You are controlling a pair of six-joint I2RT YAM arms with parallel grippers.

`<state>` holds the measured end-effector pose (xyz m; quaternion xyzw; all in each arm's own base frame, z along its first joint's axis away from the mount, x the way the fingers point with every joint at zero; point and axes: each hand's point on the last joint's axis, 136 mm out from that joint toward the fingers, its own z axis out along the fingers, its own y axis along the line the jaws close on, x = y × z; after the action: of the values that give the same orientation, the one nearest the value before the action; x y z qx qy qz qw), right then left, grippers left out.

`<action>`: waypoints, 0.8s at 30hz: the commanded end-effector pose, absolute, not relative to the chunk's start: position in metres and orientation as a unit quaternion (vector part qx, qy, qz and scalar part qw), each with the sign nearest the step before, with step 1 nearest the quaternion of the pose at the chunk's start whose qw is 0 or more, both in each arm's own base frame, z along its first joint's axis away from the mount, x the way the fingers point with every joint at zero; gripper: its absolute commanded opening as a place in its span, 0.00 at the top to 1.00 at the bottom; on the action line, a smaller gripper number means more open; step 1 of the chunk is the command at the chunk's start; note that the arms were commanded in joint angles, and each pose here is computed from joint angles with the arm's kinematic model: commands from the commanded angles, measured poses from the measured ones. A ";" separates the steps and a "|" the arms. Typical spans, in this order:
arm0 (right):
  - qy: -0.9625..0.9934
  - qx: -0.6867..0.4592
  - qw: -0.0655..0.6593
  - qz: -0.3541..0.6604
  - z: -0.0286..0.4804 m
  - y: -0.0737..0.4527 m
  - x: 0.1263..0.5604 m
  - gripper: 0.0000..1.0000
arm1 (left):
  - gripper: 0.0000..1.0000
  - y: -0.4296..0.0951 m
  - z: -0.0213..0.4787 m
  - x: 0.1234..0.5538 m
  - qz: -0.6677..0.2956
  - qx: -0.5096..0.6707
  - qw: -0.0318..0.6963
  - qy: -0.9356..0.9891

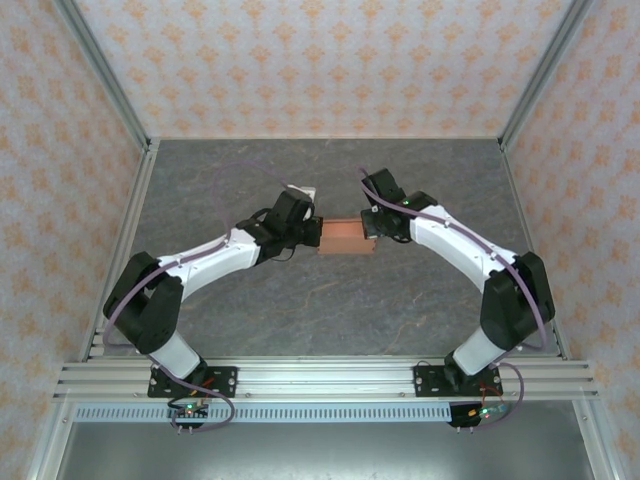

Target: Fold the paper box

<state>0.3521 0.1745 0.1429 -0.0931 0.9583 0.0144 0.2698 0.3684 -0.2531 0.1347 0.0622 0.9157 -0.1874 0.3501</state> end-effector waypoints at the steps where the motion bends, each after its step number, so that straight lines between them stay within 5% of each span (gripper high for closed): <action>1: 0.951 -0.079 0.297 0.012 0.151 0.172 0.352 1.00 | 1.00 -0.243 0.128 0.362 -0.157 0.067 0.361 0.917; 24: 0.942 -0.091 0.324 0.003 0.146 0.169 0.351 1.00 | 1.00 -0.250 0.110 0.358 -0.105 0.093 0.376 0.916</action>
<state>0.3512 0.1725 0.1409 -0.0893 0.9470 0.0123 0.3083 0.3637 -0.2572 0.1321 0.0800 0.9067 -0.1376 0.3906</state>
